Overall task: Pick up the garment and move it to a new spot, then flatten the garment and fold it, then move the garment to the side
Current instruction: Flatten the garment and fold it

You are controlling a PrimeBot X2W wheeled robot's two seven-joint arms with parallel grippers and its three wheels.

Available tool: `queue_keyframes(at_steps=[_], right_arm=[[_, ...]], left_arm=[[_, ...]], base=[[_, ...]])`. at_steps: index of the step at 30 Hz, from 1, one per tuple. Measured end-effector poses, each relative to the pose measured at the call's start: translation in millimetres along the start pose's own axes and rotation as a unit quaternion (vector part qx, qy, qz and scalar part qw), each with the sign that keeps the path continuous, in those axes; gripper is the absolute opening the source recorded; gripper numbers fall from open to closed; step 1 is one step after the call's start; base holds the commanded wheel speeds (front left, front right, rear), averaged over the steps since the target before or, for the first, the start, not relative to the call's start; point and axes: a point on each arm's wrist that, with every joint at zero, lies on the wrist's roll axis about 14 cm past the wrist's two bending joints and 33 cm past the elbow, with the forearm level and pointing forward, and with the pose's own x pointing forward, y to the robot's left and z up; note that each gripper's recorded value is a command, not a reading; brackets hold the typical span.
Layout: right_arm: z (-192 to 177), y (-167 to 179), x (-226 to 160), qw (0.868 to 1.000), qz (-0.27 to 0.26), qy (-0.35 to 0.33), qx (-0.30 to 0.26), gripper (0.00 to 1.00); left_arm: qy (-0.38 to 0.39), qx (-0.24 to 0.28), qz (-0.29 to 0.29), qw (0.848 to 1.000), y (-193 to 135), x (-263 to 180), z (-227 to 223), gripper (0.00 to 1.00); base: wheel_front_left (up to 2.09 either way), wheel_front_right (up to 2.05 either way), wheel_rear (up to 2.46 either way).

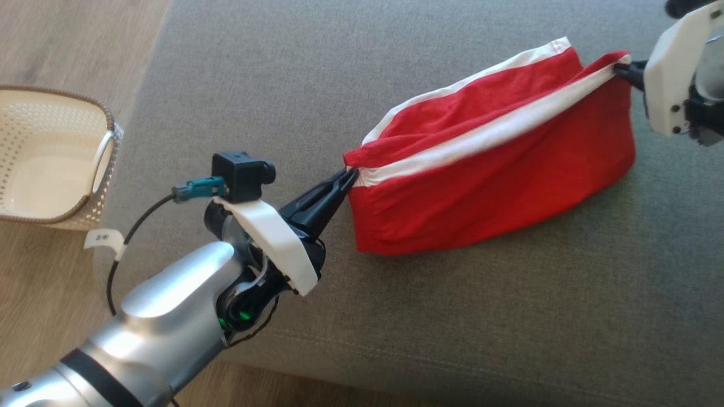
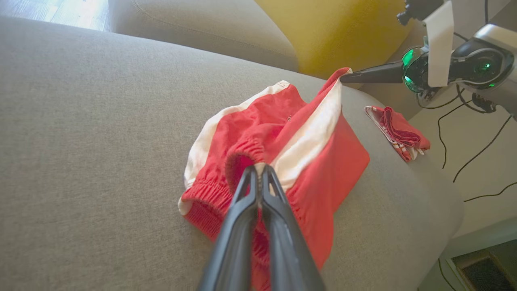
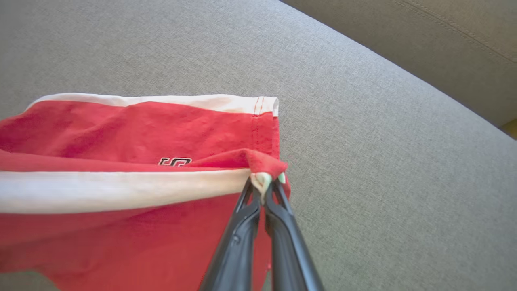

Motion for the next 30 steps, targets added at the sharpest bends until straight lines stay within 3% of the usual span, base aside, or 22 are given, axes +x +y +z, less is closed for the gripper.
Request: queue_keyframes(at_steps=[7, 11, 26, 27, 28, 29, 30], right_arm=[[-7.5, -16.2, 15.6, 1.0, -0.019, -0.018, 0.008, 0.0], [6.5, -23.4, 21.2, 0.998, -0.026, -0.049, 0.006, 0.0], [4.0, -11.4, 63.3, 0.999, -0.001, -0.05, 0.008, 0.0], [2.1, -10.2, 65.8, 0.999, 0.002, -0.047, 0.01, 0.22], [0.5, -10.2, 68.1, 0.999, 0.002, -0.046, 0.011, 0.8], [-1.1, -11.7, 70.5, 0.999, 0.0, -0.046, 0.016, 1.0], [-2.3, -13.2, 72.3, 0.999, -0.003, -0.045, 0.019, 1.0]], left_arm=[[0.019, -0.004, 0.002, 1.0, 4.9, 4.1, -11.8, 0.0], [0.022, -0.003, 0.008, 1.0, 12.0, 8.2, -11.4, 0.0], [0.029, -0.016, 0.045, 0.998, 35.7, 15.9, -19.6, 0.0], [0.029, -0.018, 0.047, 0.998, 36.3, 16.7, -20.2, 0.0], [0.028, -0.02, 0.05, 0.998, 37.4, 17.7, -20.3, 0.15], [0.024, -0.023, 0.056, 0.998, 40.8, 18.8, -18.6, 0.82], [0.02, -0.025, 0.063, 0.997, 44.9, 19.8, -16.6, 1.0]], base=[[0.0, 0.0, 0.0], [0.0, 0.0, 0.0], [0.0, 0.0, 0.0], [0.0, 0.0, 0.0], [0.0, 0.0, 0.0], [0.0, 0.0, 0.0], [0.0, 0.0, 0.0]])
